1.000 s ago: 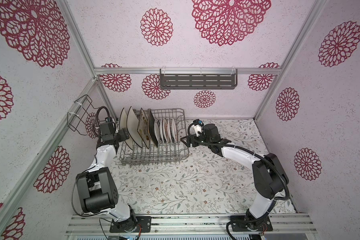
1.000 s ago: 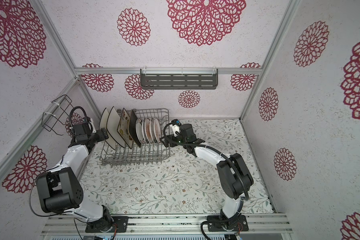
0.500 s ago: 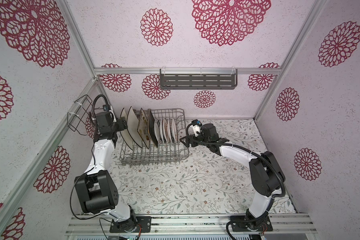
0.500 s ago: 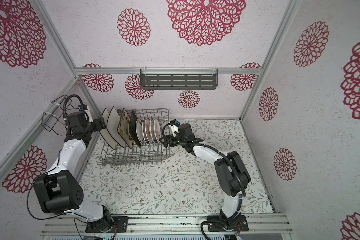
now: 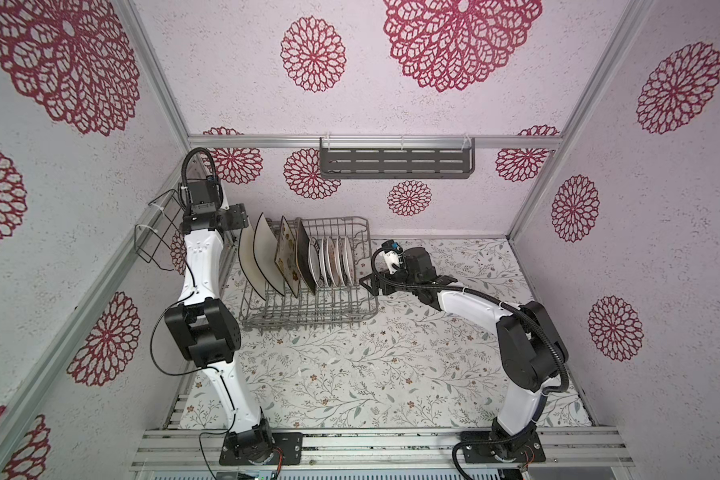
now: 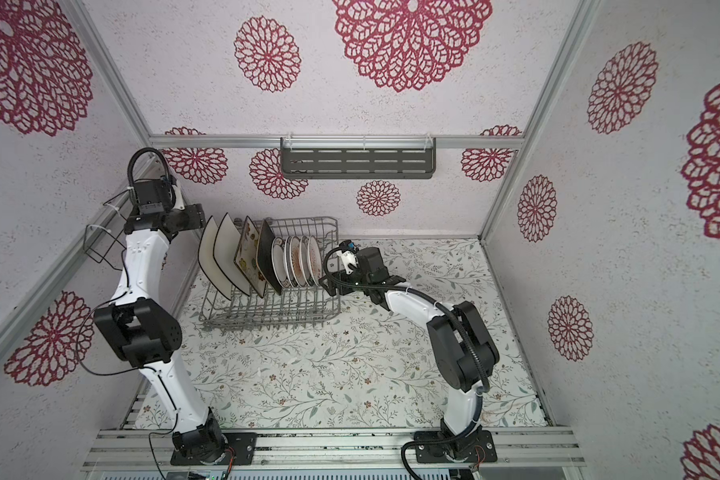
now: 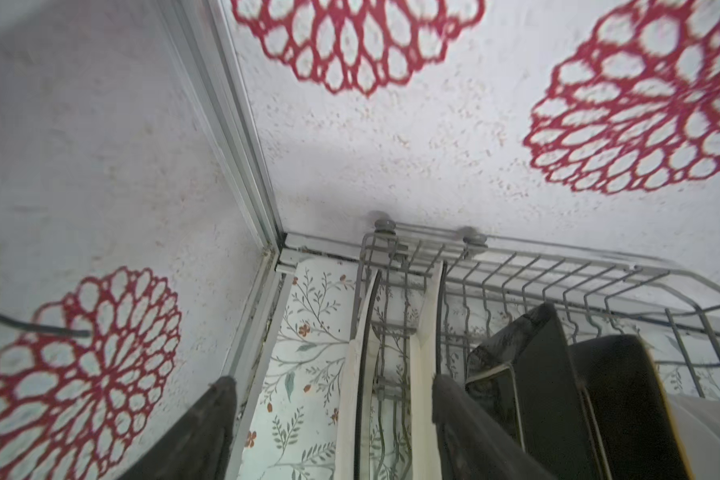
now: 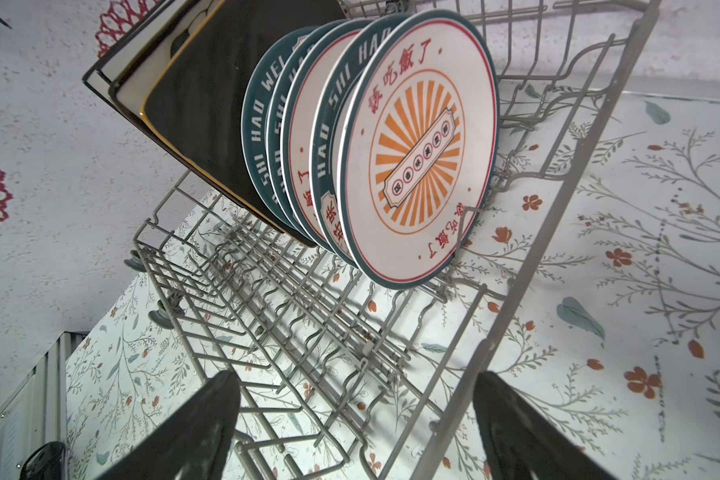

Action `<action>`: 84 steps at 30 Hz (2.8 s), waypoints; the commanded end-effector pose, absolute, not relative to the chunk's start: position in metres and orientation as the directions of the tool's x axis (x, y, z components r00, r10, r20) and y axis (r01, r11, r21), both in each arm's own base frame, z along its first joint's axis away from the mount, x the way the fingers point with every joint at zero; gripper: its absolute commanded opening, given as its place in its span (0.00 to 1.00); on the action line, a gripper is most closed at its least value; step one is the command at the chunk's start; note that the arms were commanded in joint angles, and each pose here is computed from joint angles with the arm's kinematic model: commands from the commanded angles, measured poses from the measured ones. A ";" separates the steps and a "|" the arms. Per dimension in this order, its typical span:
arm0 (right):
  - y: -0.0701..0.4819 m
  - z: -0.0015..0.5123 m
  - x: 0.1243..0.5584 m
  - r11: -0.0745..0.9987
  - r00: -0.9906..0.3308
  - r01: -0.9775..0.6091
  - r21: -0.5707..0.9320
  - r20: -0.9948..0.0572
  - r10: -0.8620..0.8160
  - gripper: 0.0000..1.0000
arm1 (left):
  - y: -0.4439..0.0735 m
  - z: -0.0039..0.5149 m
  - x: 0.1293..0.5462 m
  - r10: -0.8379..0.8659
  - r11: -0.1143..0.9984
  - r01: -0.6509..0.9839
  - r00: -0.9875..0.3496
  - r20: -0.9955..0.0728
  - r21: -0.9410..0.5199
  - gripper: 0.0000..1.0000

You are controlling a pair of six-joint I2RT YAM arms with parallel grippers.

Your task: Unload the plates from the dish rack

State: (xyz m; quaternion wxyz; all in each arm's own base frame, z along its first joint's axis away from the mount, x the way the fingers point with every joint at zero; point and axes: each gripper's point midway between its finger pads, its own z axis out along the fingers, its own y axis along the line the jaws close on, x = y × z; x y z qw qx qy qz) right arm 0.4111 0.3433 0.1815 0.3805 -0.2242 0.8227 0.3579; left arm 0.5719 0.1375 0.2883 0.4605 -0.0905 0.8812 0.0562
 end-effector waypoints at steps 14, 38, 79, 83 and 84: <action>0.353 0.194 0.419 0.623 -0.579 -0.670 0.403 -0.809 -0.101 0.91 | 0.118 0.249 0.566 -0.029 0.994 -0.094 -0.722 -0.691 0.056 0.56; 0.360 0.195 0.420 0.601 -0.595 -0.671 0.434 -0.799 -0.087 0.91 | 0.105 0.191 0.560 -0.049 0.999 -0.052 -0.816 -0.577 -0.011 0.43; 0.356 0.197 0.422 0.620 -0.571 -0.683 0.385 -0.811 -0.125 0.91 | 0.112 0.213 0.562 0.050 0.974 -0.092 -0.805 -0.592 0.208 0.00; 0.354 0.200 0.422 0.630 -0.563 -0.681 0.374 -0.817 -0.124 0.91 | 0.112 0.223 0.561 0.050 0.972 -0.102 -0.791 -0.609 0.212 0.00; 0.353 0.200 0.422 0.632 -0.563 -0.679 0.373 -0.818 -0.122 0.91 | 0.113 0.226 0.561 0.051 0.970 -0.106 -0.787 -0.615 0.217 0.00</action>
